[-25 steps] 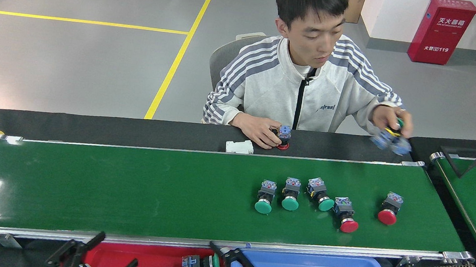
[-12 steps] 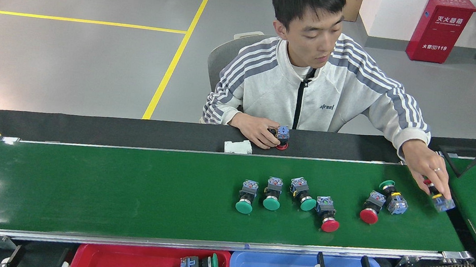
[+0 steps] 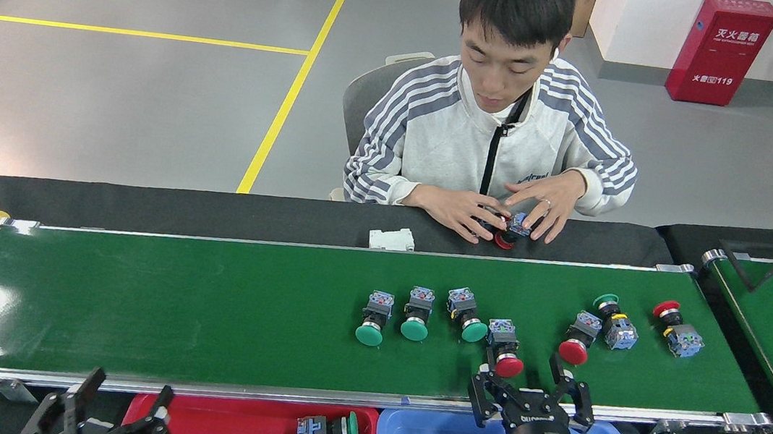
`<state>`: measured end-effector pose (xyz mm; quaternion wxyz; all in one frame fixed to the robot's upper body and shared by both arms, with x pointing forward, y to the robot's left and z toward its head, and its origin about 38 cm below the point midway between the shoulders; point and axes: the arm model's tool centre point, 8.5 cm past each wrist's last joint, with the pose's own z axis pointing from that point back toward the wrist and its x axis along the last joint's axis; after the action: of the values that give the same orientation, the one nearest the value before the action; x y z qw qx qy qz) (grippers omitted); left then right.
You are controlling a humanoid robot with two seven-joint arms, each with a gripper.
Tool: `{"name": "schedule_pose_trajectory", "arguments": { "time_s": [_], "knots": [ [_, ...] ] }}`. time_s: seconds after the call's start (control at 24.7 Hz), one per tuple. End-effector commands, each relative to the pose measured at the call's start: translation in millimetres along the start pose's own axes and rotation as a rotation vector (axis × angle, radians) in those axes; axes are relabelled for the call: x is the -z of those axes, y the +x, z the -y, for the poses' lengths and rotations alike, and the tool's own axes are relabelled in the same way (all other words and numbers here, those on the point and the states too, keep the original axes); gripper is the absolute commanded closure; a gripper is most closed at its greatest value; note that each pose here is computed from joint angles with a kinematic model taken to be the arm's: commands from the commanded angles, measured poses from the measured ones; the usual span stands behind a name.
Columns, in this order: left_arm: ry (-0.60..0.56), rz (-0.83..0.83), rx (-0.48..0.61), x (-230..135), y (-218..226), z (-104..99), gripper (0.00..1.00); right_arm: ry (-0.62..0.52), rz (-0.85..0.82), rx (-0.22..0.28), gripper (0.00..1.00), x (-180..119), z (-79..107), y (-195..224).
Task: Pick switch part from conveyor to tray
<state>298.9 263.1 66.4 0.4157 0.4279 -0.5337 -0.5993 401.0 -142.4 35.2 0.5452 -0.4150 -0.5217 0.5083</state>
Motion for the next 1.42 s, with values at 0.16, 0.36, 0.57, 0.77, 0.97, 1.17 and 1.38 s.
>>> {"name": "schedule_pose_trajectory", "arguments": {
  "time_s": [0.16,0.36,0.57,0.77,0.97,1.17,1.38],
  "knots": [
    [0.058,0.151,0.100,46,47,-28,0.00,0.007,0.070,-0.018,0.06,32,10.8,37],
    [-0.003,0.223,0.094,88,95,-25,0.00,0.030,0.123,-0.055,0.72,33,6.8,51],
    [-0.050,0.189,0.079,114,102,-16,0.00,0.047,0.135,-0.078,0.96,33,6.4,44],
    [-0.089,0.100,0.073,131,84,-7,0.00,0.001,0.196,-0.062,0.98,25,18.8,54],
    [-0.118,0.059,0.076,151,72,-3,0.03,-0.044,0.302,-0.052,0.98,-15,22.1,53],
    [-0.156,0.003,0.034,148,51,12,0.71,-0.049,0.606,-0.036,0.98,-80,14.5,76],
    [-0.147,-0.030,-0.010,142,38,14,0.94,-0.018,0.831,-0.031,0.24,-116,2.0,128]
  ]
}}
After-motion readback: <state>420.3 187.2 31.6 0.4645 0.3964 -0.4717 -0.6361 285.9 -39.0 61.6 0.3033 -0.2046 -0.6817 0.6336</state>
